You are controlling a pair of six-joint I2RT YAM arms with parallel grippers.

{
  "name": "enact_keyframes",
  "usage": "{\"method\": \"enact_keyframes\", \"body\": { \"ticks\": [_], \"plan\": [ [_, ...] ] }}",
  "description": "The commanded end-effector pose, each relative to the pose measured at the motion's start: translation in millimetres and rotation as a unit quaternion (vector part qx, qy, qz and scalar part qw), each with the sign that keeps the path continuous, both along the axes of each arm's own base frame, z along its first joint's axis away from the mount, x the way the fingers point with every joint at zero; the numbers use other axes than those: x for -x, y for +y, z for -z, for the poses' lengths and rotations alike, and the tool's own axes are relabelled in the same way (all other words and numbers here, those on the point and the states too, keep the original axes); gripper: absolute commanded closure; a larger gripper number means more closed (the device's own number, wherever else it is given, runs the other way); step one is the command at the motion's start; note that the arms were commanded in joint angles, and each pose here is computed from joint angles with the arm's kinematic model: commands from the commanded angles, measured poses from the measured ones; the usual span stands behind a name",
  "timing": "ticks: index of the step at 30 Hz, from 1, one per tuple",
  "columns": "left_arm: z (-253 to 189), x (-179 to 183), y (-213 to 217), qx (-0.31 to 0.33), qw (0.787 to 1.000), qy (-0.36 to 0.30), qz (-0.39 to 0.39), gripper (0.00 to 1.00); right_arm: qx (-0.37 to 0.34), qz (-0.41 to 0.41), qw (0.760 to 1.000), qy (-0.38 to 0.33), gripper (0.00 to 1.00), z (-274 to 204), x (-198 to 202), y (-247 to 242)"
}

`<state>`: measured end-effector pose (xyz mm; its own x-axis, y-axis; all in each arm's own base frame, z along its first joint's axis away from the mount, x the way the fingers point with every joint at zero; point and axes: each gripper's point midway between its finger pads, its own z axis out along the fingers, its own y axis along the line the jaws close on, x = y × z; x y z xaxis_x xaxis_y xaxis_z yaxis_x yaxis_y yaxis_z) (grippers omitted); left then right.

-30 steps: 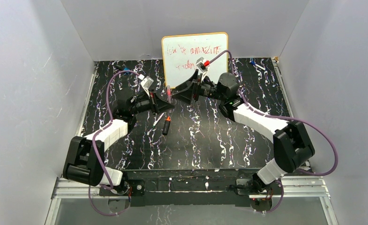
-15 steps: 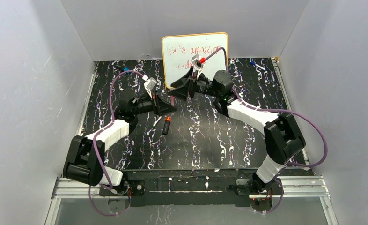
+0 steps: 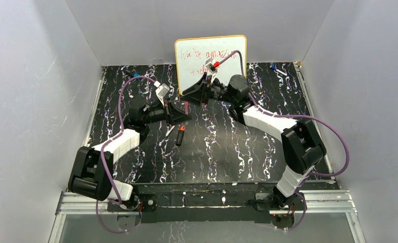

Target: Insert the pens into the pen caps

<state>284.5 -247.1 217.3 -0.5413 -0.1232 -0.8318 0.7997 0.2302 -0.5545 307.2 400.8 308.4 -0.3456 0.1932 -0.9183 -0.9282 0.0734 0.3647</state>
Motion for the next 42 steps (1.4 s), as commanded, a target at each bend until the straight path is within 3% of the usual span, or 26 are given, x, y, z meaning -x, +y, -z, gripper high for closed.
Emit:
{"method": "enact_keyframes", "body": {
  "ticks": [1,8,12,16,42],
  "plan": [
    [-16,0,-3,0.008,0.999,-0.029,0.015,1.00,-0.028,-0.009,0.999,-0.033,0.54,-27,0,3],
    [-17,0,-3,0.009,0.999,-0.030,0.015,1.00,-0.021,-0.017,0.999,-0.020,0.75,-22,-3,7],
    [-17,-1,-3,0.009,0.999,-0.031,0.014,1.00,-0.016,-0.017,1.000,-0.014,0.82,-18,-4,8],
    [-18,-1,-3,0.009,0.999,-0.033,0.013,1.00,-0.010,-0.019,1.000,-0.008,0.98,-14,-4,9],
    [-90,-59,24,0.024,0.988,-0.141,-0.066,1.00,0.043,-0.078,0.995,0.055,0.99,46,36,14]
  ]
}}
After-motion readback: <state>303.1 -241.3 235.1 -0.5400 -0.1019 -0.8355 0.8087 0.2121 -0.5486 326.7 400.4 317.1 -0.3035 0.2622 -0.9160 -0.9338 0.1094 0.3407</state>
